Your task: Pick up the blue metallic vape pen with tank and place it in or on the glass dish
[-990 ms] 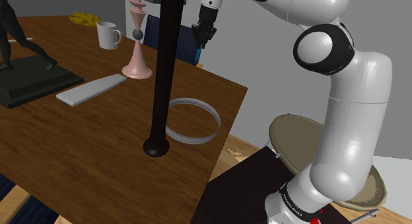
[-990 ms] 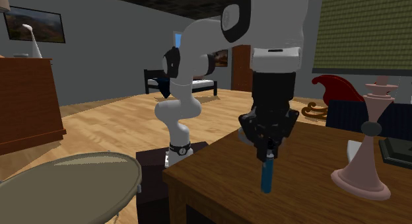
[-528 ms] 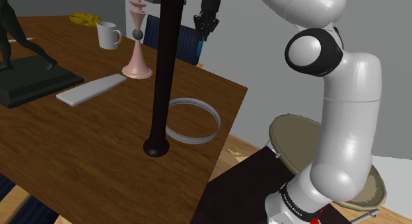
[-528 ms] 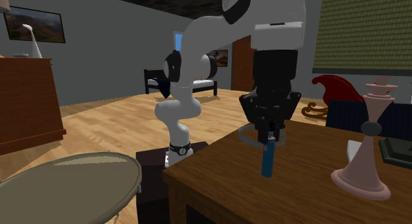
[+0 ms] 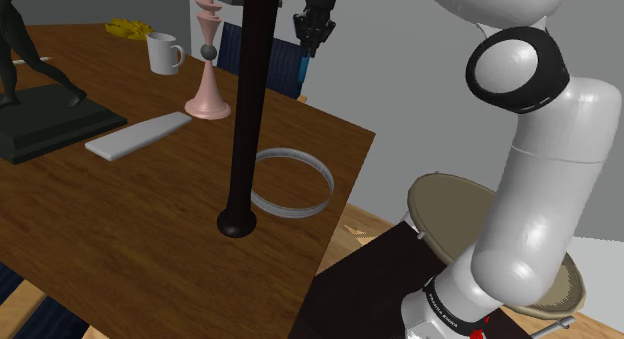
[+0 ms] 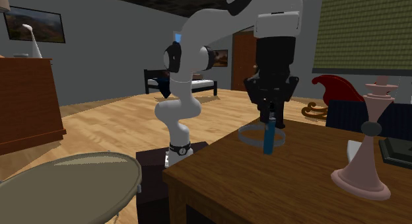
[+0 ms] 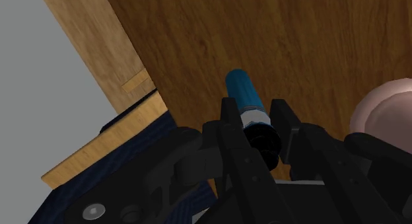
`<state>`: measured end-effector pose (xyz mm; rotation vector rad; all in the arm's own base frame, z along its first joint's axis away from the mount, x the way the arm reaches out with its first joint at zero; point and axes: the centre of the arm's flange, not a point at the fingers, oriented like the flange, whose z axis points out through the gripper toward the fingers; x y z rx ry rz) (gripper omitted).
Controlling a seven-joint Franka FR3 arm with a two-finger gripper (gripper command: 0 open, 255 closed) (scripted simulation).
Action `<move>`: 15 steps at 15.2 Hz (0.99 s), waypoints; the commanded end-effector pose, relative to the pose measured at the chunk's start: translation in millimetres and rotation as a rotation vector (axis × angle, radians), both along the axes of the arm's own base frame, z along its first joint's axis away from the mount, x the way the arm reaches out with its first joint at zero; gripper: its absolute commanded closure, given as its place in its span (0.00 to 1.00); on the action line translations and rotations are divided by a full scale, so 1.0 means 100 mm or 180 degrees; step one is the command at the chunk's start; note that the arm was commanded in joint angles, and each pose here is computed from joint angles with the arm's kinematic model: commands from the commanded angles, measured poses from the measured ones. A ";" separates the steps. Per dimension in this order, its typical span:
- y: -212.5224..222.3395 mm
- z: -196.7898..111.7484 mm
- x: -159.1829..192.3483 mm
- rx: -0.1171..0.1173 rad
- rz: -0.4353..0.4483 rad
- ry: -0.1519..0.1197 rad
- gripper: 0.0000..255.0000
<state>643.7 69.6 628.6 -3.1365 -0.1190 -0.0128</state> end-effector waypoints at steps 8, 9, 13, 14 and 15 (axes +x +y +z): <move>0.68 0.08 -0.98 -0.0003 -0.0002 0.0000 1.00; 0.76 0.09 -1.09 -0.0003 -0.0002 0.0000 1.00; 1.07 0.13 -1.51 -0.0003 -0.0002 0.0000 1.00; 1.14 0.14 -1.62 -0.0003 -0.0002 0.0000 1.00; 1.22 0.15 -1.73 -0.0003 -0.0002 0.0000 1.00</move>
